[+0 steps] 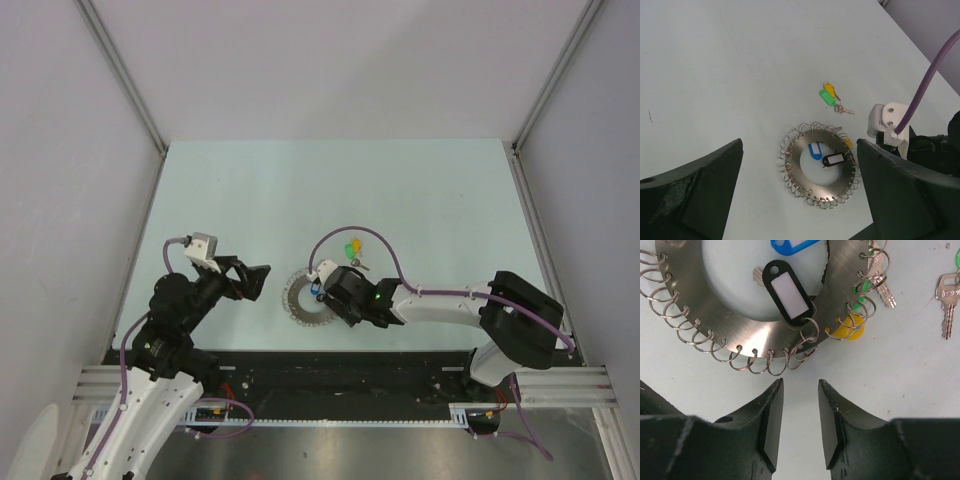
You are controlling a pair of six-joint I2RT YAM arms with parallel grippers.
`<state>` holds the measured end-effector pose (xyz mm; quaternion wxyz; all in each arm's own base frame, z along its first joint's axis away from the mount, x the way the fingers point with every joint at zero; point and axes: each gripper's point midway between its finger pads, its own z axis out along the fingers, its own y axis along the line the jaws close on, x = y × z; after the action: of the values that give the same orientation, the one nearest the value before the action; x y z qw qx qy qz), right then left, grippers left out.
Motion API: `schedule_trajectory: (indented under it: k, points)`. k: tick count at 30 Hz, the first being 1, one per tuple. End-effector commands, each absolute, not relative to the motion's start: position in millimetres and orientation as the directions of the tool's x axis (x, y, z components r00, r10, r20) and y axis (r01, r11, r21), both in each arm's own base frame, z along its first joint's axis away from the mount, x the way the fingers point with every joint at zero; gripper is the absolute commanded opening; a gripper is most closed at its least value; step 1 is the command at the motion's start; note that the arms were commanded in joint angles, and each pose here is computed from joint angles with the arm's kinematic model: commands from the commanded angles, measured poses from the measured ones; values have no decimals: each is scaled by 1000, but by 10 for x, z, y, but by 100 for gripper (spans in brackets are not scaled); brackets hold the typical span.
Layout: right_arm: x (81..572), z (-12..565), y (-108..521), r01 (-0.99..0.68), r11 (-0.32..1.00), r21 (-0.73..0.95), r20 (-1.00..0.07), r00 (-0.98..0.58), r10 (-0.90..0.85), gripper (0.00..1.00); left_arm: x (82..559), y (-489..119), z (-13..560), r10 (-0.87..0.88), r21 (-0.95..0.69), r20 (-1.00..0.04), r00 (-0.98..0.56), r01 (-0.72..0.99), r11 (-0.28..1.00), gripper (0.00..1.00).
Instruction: Put the keys on the keyring
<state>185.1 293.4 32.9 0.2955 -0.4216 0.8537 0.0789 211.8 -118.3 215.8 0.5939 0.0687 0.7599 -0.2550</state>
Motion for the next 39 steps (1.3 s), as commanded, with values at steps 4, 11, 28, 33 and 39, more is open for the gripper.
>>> schedule_trajectory:
  k: [4, 11, 28, 33, 39]
  points:
    - [1888, 355, 3173, -780, 616, -113, -610, -434, -663, 42, 2111, -1155, 2258, -162, -252, -958, -236, 431, 867, 100]
    - [2093, 375, 3172, -718, 673, -176, -649, -429, -628, 40, 2108, -1157, 2262, -163, -254, -958, -237, 432, 866, 100]
    - [2323, 664, 2922, -647, 748, -146, -706, -461, -537, 33, 2098, -1149, 2271, -167, -256, -958, -234, 429, 866, 100]
    - [2196, 586, 2930, -742, 667, -63, -680, -458, -573, 37, 2096, -1152, 2264, -165, -255, -958, -235, 432, 865, 100]
    - [2250, 550, 2975, -790, 610, 60, -691, -474, -546, 38, 2090, -1161, 2260, -167, -259, -957, -237, 435, 862, 100]
